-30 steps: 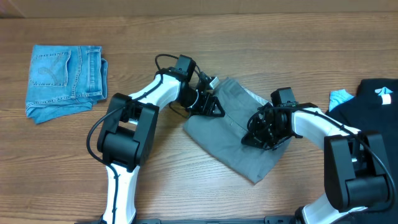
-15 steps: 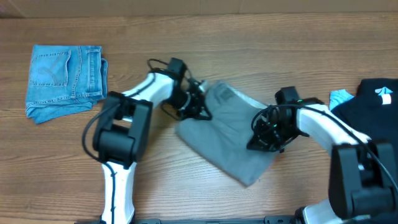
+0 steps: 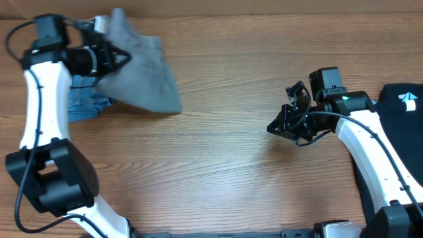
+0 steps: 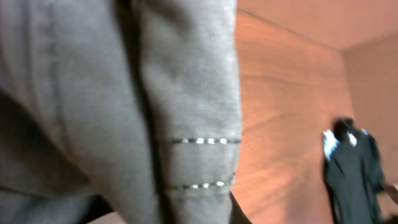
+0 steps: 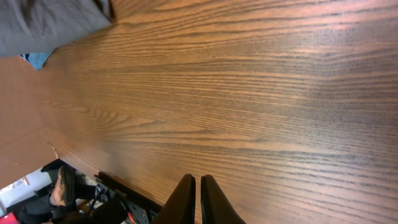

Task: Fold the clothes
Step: 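Lift the folded shorts with the left gripper onto the blue jeans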

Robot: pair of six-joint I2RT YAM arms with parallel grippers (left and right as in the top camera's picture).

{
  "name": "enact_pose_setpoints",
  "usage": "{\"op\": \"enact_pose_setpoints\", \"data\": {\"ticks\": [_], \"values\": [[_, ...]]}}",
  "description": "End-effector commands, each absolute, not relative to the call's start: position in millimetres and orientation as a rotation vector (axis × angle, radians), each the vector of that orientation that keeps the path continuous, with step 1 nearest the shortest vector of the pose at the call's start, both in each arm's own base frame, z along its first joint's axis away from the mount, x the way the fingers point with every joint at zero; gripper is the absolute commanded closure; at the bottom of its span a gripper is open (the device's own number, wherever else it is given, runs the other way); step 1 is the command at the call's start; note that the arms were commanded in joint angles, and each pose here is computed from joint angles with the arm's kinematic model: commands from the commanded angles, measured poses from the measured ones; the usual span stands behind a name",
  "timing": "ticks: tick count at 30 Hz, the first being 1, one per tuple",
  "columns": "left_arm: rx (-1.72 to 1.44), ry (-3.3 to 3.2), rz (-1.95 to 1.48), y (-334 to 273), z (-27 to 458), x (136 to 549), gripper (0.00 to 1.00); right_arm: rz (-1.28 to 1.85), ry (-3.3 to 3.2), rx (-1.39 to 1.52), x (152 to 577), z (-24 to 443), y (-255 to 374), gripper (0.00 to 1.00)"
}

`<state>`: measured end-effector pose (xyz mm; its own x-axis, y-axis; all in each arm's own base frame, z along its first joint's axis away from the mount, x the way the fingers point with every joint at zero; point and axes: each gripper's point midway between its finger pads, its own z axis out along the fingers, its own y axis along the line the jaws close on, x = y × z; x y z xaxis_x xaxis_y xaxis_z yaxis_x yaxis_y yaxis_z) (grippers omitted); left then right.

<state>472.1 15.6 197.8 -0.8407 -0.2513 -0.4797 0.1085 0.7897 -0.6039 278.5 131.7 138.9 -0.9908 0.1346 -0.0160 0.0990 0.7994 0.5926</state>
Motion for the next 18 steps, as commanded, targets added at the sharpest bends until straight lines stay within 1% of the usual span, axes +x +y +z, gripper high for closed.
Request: {"op": "enact_pose_setpoints", "data": {"ticks": [1, 5, 10, 15, 18], "values": [[-0.124, 2.38, -0.711, 77.3, 192.8, 477.5, 0.96, 0.959, 2.923, 0.22, 279.5, 143.3, 130.7, 0.92], [-0.182, 2.379, -0.477, 150.1, 168.0, 482.5, 0.96, 0.967, 2.945, 0.256, 275.1, 142.8, 130.8, 0.92], [-0.225, 2.313, -0.365, 200.9, 167.4, 484.9, 0.96, 0.97, 2.955, 0.312, 273.8, 142.5, 130.7, 0.92], [-0.216, 2.217, -0.349, 224.6, 188.4, 488.0, 0.96, 0.975, 2.956, 0.364, 274.6, 142.6, 130.8, 0.92], [-0.199, 2.134, -0.397, 231.2, 218.0, 490.5, 0.96, 0.976, 2.958, 0.371, 274.3, 142.8, 131.6, 0.93]]}}
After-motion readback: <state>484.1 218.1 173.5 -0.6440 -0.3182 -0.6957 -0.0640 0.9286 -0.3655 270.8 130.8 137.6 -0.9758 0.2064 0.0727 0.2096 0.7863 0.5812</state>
